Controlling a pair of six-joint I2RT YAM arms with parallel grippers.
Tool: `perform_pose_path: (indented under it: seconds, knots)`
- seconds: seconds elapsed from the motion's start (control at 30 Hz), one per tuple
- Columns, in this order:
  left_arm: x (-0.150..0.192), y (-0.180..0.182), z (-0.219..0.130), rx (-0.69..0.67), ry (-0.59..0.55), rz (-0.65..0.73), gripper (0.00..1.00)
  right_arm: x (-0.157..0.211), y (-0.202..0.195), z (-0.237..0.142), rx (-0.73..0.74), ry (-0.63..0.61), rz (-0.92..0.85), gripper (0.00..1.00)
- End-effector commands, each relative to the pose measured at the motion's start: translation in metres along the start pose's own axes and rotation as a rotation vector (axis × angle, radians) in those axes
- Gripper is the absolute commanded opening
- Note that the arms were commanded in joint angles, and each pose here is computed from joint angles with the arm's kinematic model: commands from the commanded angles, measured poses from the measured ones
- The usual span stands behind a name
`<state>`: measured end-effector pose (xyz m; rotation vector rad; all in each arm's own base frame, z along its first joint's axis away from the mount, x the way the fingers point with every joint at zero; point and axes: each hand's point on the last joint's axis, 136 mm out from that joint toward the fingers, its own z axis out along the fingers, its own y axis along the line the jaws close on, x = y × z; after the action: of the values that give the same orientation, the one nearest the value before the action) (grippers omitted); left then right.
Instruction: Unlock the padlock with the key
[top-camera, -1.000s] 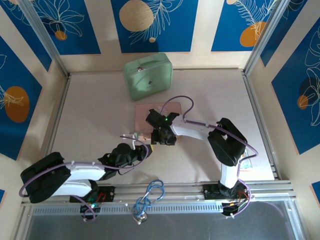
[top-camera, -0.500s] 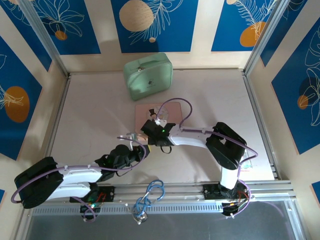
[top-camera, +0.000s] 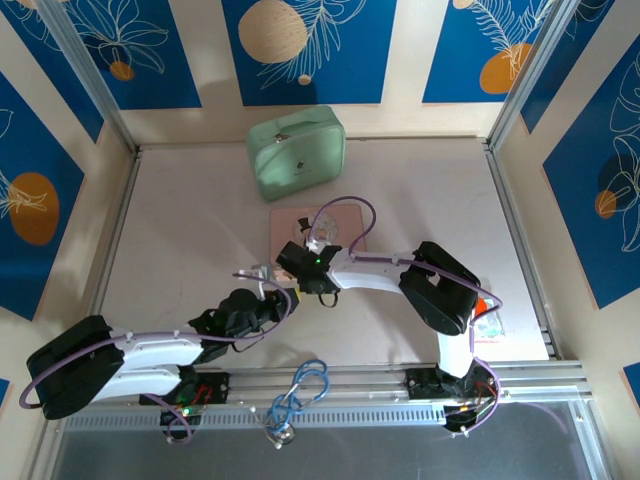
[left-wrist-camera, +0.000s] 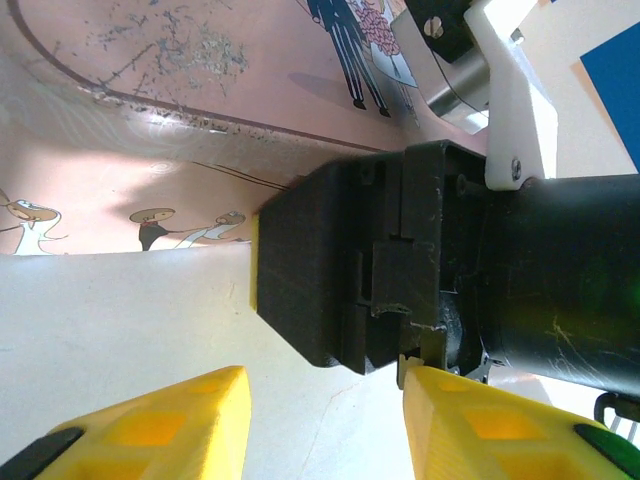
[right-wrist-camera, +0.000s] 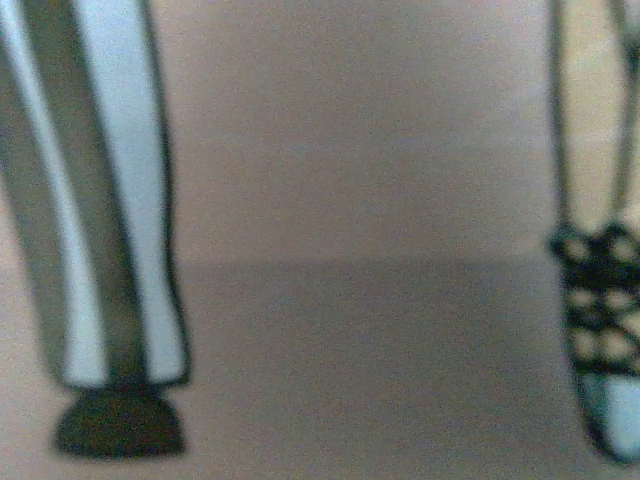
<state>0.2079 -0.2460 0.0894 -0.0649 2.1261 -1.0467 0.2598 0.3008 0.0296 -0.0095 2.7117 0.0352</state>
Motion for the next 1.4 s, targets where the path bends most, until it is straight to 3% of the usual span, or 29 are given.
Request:
perform_pose_path:
  seconds: [0.0,0.33,0.63,0.77,1.2,1.37]
  knots:
    - [-0.007,-0.003,-0.002,0.013,-0.029,-0.002,0.44,-0.003,-0.002,0.0,0.044,-0.014,0.006,0.36]
    - [-0.007,-0.004,-0.002,0.017,-0.028,-0.003,0.45,0.007,-0.007,-0.013,0.106,0.104,-0.01,0.18]
    - [0.004,-0.019,0.009,0.094,0.011,0.005,0.65,0.027,0.0,-0.019,0.017,0.351,-0.046,0.17]
    - [0.007,-0.031,0.013,0.125,0.02,0.031,0.69,0.034,0.005,-0.019,-0.027,0.444,-0.053,0.17]
    - [0.022,-0.056,0.026,0.257,0.056,0.05,0.68,0.034,0.022,-0.033,-0.201,0.621,-0.027,0.19]
    - [0.025,-0.041,0.035,0.2,0.062,0.018,0.71,0.04,0.023,-0.029,-0.218,0.66,-0.02,0.19]
